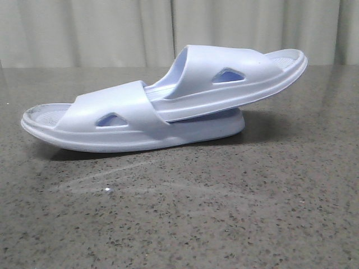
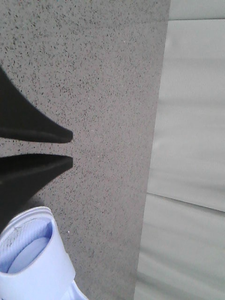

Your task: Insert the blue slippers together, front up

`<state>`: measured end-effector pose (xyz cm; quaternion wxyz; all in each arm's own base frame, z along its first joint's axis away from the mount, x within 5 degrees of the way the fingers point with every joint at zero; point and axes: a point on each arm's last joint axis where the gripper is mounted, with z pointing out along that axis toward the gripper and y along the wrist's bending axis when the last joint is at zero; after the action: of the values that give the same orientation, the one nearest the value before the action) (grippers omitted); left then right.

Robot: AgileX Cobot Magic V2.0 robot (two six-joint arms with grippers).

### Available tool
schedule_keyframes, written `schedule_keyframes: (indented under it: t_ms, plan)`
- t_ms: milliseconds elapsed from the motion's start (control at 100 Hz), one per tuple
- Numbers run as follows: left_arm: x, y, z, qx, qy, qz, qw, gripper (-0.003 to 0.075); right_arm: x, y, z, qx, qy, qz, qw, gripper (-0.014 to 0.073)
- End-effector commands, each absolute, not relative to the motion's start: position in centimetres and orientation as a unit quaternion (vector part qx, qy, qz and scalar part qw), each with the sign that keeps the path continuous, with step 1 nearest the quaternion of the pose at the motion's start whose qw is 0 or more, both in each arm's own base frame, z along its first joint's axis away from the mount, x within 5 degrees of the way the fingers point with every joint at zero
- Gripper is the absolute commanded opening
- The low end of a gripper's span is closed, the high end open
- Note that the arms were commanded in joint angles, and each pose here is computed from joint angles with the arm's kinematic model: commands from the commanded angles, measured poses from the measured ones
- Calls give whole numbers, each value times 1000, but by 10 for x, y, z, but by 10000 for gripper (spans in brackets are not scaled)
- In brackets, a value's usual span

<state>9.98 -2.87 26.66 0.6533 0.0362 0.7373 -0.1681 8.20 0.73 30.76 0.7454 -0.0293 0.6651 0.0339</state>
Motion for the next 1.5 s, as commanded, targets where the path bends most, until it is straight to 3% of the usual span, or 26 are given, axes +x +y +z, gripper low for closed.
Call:
schedule_keyframes:
  t_ms: [0,220,400,590,950,1490]
  plan:
    - [100,-30,275,38,729,-177,660,16,81,3,319,-22,648,10,761,-107]
    - [94,-25,273,24,721,-162,673,16,81,3,319,-22,648,10,761,-107]
    - [84,-24,267,94,711,-97,690,16,81,3,319,-22,648,10,761,-107]
    - [72,-20,263,103,705,-69,698,16,81,3,319,-22,648,10,761,-107]
    - [58,-9,234,42,706,-62,705,16,81,3,319,-22,648,10,761,-107]
    - [54,-7,206,57,687,-39,724,16,81,3,319,-22,648,10,761,-107]
